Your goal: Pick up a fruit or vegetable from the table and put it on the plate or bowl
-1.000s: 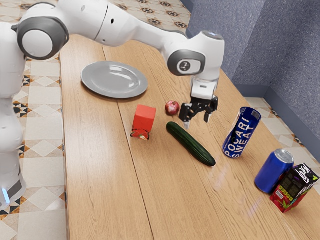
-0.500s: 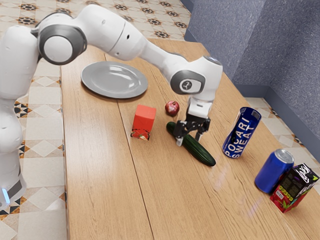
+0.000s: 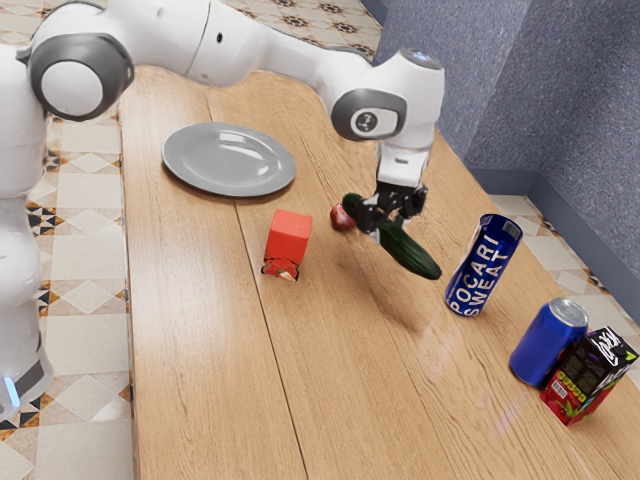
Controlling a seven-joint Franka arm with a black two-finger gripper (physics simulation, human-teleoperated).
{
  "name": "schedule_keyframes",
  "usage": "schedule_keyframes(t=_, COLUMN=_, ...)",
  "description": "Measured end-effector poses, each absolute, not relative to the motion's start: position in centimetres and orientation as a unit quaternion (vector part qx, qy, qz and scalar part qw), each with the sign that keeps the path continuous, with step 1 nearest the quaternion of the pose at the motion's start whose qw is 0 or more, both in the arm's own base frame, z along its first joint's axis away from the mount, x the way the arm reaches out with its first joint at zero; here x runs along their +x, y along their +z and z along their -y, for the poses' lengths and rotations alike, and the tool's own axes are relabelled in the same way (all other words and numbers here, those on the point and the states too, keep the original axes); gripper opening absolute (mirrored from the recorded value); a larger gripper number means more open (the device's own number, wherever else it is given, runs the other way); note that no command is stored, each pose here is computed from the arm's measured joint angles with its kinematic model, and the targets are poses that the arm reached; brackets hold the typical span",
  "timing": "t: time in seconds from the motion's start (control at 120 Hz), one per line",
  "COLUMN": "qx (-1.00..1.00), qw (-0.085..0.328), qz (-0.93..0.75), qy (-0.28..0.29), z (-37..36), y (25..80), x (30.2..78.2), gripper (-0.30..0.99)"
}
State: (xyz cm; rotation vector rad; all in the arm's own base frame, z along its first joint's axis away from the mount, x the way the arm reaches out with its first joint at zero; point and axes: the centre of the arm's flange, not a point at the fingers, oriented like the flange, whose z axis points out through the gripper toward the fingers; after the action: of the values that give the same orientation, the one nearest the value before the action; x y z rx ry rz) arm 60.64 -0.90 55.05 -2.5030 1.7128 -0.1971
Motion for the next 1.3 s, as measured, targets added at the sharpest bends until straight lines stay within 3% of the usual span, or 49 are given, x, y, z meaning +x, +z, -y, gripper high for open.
schedule_keyframes(t=0.075, qx=-0.854, qw=0.069, qz=-0.511, qy=-0.065, z=-4.3, y=58.7, x=58.4, gripper=0.25)
schedule_keyframes(t=0.183, qx=-0.898, qw=0.063, qz=-0.431, qy=-0.058, z=-12.5, y=60.8, x=55.1, gripper=0.25)
schedule_keyframes(t=0.375, qx=-0.974, qw=0.047, qz=-0.221, qy=-0.008, z=-31.3, y=58.6, x=46.2, gripper=0.25)
schedule_keyframes(t=0.5, qx=-0.990, qw=0.040, qz=-0.137, qy=0.022, z=-37.2, y=55.9, x=41.3, gripper=0.25)
schedule_keyframes(t=0.783, qx=-0.986, qw=0.039, qz=-0.160, qy=0.037, z=-32.2, y=51.6, x=45.4, gripper=0.24)
schedule_keyframes(t=0.925, qx=-0.980, qw=0.041, qz=-0.191, qy=0.030, z=-28.0, y=51.3, x=48.2, gripper=0.52)
schedule_keyframes(t=1.117, qx=-0.976, qw=0.045, qz=-0.211, qy=0.021, z=-24.6, y=51.6, x=50.0, gripper=0.65)
schedule_keyframes(t=1.192, qx=-0.978, qw=0.054, qz=-0.201, qy=0.004, z=-24.3, y=54.2, x=50.0, gripper=0.67)
schedule_keyframes(t=1.3, qx=-0.976, qw=0.094, qz=-0.188, qy=-0.048, z=-19.8, y=65.9, x=51.7, gripper=0.68)
